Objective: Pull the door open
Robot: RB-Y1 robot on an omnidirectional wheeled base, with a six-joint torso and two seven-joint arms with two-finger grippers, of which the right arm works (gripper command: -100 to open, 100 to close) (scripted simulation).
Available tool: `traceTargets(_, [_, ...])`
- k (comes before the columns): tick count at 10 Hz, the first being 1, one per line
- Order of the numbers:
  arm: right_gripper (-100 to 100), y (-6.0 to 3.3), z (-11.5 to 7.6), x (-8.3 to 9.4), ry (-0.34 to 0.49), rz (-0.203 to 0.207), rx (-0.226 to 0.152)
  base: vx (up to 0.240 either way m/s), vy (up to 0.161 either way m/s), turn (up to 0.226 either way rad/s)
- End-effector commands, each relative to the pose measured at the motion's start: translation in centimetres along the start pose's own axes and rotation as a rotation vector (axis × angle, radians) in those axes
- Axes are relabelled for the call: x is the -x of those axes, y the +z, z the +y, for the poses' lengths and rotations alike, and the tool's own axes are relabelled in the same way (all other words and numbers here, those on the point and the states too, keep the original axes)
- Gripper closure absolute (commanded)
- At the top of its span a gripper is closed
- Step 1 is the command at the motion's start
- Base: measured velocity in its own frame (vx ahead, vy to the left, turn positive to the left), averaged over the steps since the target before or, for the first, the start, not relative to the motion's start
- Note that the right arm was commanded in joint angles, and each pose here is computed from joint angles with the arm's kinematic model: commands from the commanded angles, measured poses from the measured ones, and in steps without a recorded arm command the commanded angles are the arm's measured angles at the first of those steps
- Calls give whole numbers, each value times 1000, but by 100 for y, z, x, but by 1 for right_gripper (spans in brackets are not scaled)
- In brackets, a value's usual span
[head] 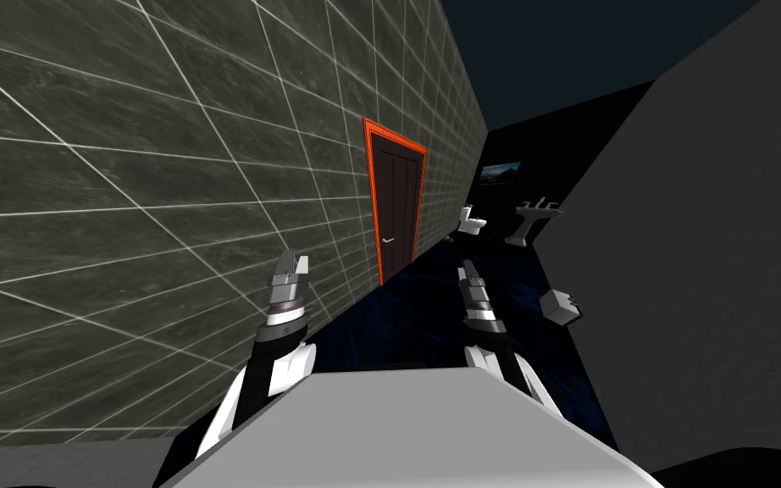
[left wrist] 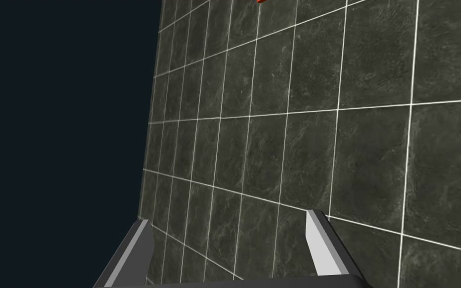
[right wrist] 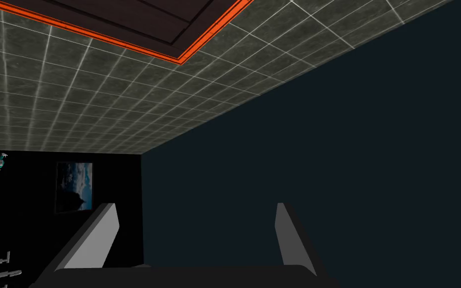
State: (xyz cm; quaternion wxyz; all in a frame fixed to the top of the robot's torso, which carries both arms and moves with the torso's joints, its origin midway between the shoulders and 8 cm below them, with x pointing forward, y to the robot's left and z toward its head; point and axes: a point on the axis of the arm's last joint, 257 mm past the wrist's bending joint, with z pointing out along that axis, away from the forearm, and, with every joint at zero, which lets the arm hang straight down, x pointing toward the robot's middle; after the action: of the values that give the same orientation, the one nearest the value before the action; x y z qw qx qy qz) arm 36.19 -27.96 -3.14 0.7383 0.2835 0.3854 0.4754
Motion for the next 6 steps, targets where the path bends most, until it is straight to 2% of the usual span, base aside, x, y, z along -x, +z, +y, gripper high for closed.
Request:
traceTargets(1, [-100, -5, -81, -30, 6, 7, -8, 31, -12, 90])
traceTargets(4, [-100, -19, -282, -100, 23, 22, -29, 106, -34, 130])
traceTargets(6, [-100, -26, -378, -132, 31, 28, -39, 93, -30, 79])
